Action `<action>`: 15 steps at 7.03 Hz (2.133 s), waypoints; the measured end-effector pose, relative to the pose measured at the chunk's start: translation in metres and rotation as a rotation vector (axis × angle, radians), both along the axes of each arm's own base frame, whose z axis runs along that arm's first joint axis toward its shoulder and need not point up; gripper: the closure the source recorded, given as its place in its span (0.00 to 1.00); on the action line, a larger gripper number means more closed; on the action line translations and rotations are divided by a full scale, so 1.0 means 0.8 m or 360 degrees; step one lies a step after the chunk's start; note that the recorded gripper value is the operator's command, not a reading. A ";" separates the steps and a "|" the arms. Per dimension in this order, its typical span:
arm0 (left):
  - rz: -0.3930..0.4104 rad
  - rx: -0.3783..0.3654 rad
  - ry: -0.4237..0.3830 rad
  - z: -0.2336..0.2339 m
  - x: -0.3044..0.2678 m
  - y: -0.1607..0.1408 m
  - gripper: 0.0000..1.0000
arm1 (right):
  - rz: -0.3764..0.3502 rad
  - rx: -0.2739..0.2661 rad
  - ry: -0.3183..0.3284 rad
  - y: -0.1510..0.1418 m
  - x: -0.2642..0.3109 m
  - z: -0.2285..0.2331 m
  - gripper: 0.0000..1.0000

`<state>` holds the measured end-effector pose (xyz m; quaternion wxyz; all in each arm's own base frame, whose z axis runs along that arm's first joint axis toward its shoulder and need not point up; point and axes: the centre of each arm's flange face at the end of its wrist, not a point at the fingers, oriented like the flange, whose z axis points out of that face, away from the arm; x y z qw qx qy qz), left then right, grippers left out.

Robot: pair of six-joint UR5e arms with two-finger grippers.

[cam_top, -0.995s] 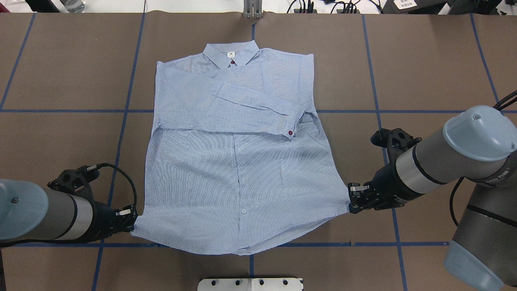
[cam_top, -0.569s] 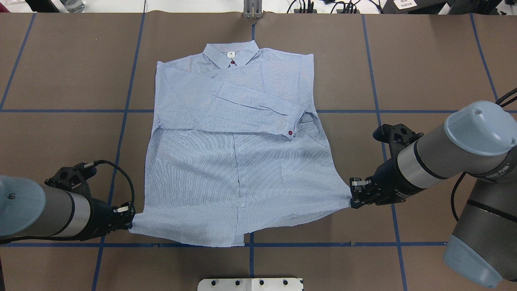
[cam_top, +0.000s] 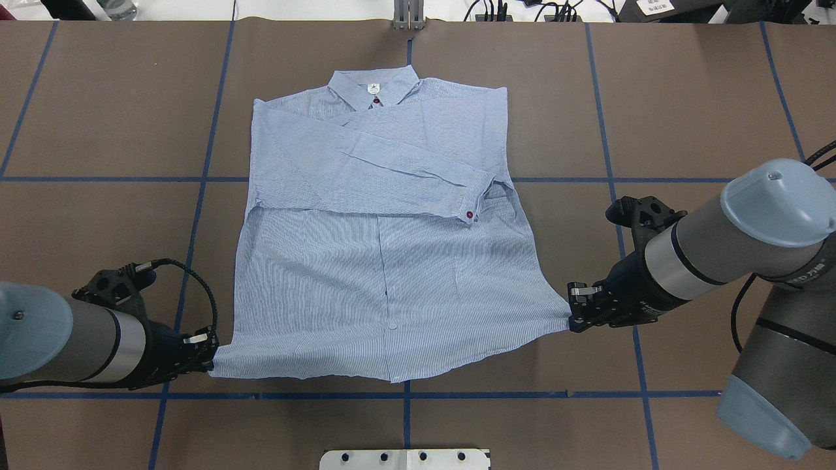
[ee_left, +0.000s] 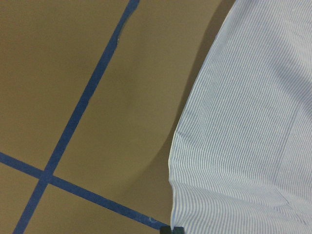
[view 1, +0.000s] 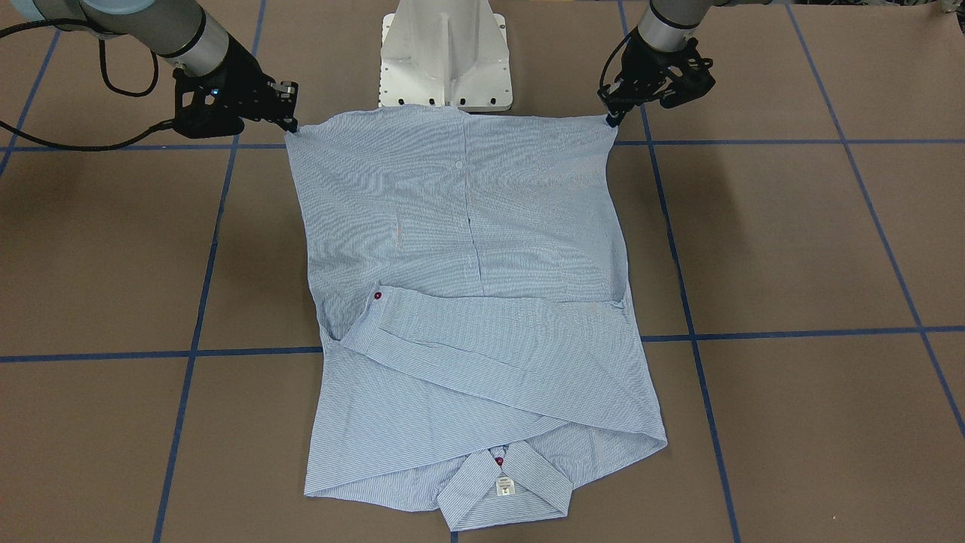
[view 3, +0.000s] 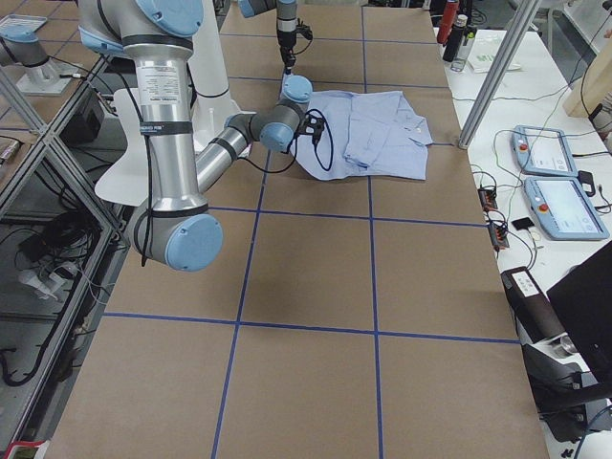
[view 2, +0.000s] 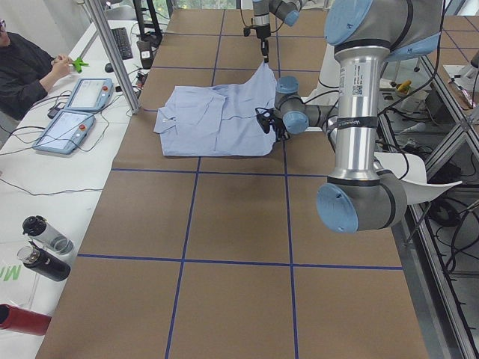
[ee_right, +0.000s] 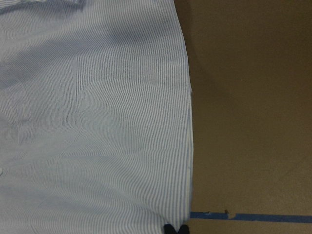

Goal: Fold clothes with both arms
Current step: 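Pull both hem corners outward and toward the robot, tensioning the shirt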

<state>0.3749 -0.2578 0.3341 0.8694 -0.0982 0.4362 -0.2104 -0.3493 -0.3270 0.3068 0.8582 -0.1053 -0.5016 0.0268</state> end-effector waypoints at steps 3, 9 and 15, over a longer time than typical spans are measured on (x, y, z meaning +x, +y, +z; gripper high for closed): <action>0.0005 -0.0009 0.0037 -0.012 -0.001 -0.002 1.00 | 0.0008 0.0005 -0.0024 -0.004 0.007 -0.008 1.00; 0.0084 -0.0054 0.0142 -0.055 -0.031 0.018 1.00 | -0.0048 -0.0026 -0.0150 0.011 0.060 -0.038 1.00; 0.0219 -0.0140 0.0212 -0.094 -0.063 0.046 1.00 | -0.0266 -0.0187 -0.0207 0.055 0.094 -0.031 1.00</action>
